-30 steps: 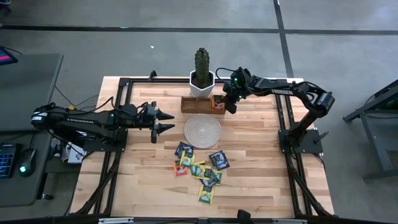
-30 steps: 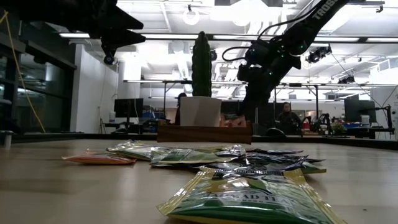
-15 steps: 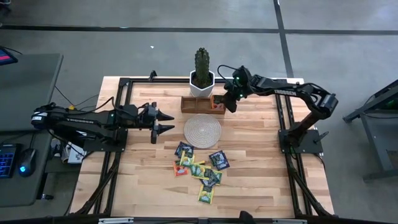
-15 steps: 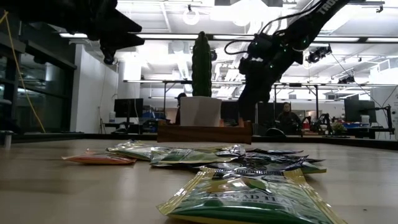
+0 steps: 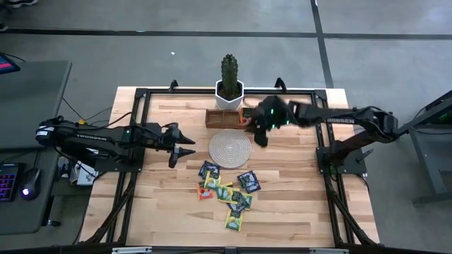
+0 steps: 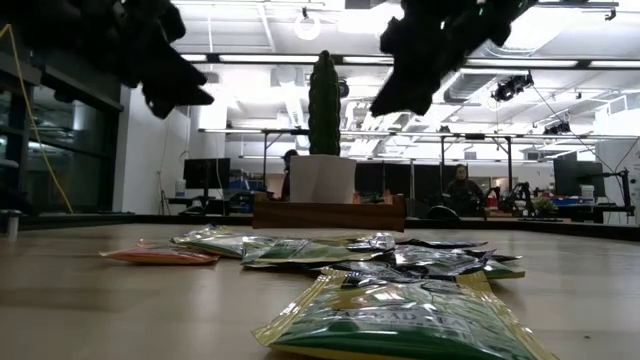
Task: Pick & Place Tea
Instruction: Put the orange tea bag into the right section of the wooden organizer
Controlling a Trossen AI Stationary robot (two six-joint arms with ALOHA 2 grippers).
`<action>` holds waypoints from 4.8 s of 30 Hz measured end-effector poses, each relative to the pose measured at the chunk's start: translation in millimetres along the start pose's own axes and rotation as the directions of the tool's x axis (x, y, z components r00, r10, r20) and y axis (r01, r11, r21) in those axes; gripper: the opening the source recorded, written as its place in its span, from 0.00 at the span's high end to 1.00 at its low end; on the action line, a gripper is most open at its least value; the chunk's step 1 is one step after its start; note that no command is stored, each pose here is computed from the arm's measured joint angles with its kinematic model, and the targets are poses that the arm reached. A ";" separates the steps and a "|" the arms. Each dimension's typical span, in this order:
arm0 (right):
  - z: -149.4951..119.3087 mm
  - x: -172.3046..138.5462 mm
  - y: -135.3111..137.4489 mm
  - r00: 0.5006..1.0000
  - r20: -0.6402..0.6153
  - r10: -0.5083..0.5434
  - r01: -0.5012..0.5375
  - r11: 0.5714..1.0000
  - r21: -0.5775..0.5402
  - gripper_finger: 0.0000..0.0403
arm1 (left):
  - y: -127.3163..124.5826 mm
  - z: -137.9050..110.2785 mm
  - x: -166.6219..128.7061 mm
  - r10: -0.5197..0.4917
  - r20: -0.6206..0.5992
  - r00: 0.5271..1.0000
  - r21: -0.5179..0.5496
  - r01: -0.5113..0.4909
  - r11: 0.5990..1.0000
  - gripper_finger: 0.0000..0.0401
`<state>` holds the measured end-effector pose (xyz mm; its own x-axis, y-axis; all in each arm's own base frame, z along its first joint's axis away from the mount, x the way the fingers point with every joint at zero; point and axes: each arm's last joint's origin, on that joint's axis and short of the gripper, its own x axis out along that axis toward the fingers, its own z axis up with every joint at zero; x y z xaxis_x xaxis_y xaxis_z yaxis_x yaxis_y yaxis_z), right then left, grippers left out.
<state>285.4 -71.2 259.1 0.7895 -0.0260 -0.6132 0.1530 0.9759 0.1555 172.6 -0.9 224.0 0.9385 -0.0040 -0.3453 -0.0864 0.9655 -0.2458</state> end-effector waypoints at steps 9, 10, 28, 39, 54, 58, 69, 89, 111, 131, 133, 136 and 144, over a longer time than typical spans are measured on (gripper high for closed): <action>-5.7 17.2 84.9 0.996 0.091 -0.027 0.020 0.997 0.078 0.99 | -8.6 -64.0 4.5 -0.072 0.046 0.996 -0.218 0.081 0.973 0.54; -7.4 21.5 92.3 0.995 0.099 -0.017 0.008 0.996 0.084 0.99 | -10.1 -68.9 3.7 -0.065 0.052 0.997 -0.239 0.076 0.968 0.54; -14.4 153.1 192.2 0.985 -0.120 0.127 -0.128 0.992 -0.001 1.00 | -41.5 -105.1 -0.8 -0.089 -0.105 0.990 -0.313 0.052 0.948 0.54; -17.0 189.4 222.4 0.968 -0.204 0.148 -0.155 0.988 -0.017 1.00 | -47.0 -117.7 9.1 -0.090 -0.164 0.982 -0.430 0.011 0.903 0.54; -29.4 194.2 221.9 0.959 -0.256 0.119 -0.135 0.990 -0.046 1.00 | -65.4 -122.1 39.3 -0.114 -0.232 0.966 -0.428 0.004 0.904 0.54; -35.5 199.7 221.4 0.954 -0.275 0.121 -0.139 0.989 -0.046 1.00 | -67.0 -125.7 45.4 -0.100 -0.254 0.962 -0.419 -0.017 0.908 0.54; -34.4 202.3 217.7 0.957 -0.267 0.112 -0.131 0.990 -0.053 1.00 | -68.0 -125.3 46.8 -0.107 -0.241 0.965 -0.446 -0.012 0.895 0.54; -59.2 209.4 210.0 0.946 -0.269 0.181 -0.178 0.983 0.036 1.00 | -65.0 -129.4 46.0 -0.070 -0.278 0.958 -0.527 -0.091 0.845 0.54; -53.8 212.7 201.0 0.953 -0.245 0.179 -0.177 0.984 0.028 1.00 | -75.0 -133.3 66.4 -0.065 -0.271 0.960 -0.699 -0.150 0.699 0.54; -52.9 213.7 200.7 0.956 -0.230 0.180 -0.178 0.984 0.029 1.00 | -76.3 -134.4 69.1 -0.043 -0.304 0.952 -0.704 -0.194 0.683 0.55; -52.9 213.7 200.7 0.957 -0.230 0.180 -0.178 0.984 0.029 1.00 | -77.5 -133.1 70.3 -0.032 -0.301 0.953 -0.702 -0.199 0.684 0.58; -52.6 213.8 200.4 0.957 -0.228 0.180 -0.178 0.984 0.029 1.00 | -78.6 -132.6 72.0 -0.011 -0.324 0.946 -0.687 -0.227 0.690 0.65; -52.5 213.9 200.5 0.957 -0.226 0.180 -0.178 0.984 0.029 1.00 | -78.4 -132.4 72.5 0.025 -0.329 0.944 -0.653 -0.246 0.716 0.97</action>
<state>453.7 130.2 118.5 0.6489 0.1997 -0.7342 0.0271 0.9582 0.2847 203.1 -111.3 98.3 0.7741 -0.0657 -0.6297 -0.5112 0.5218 -0.6829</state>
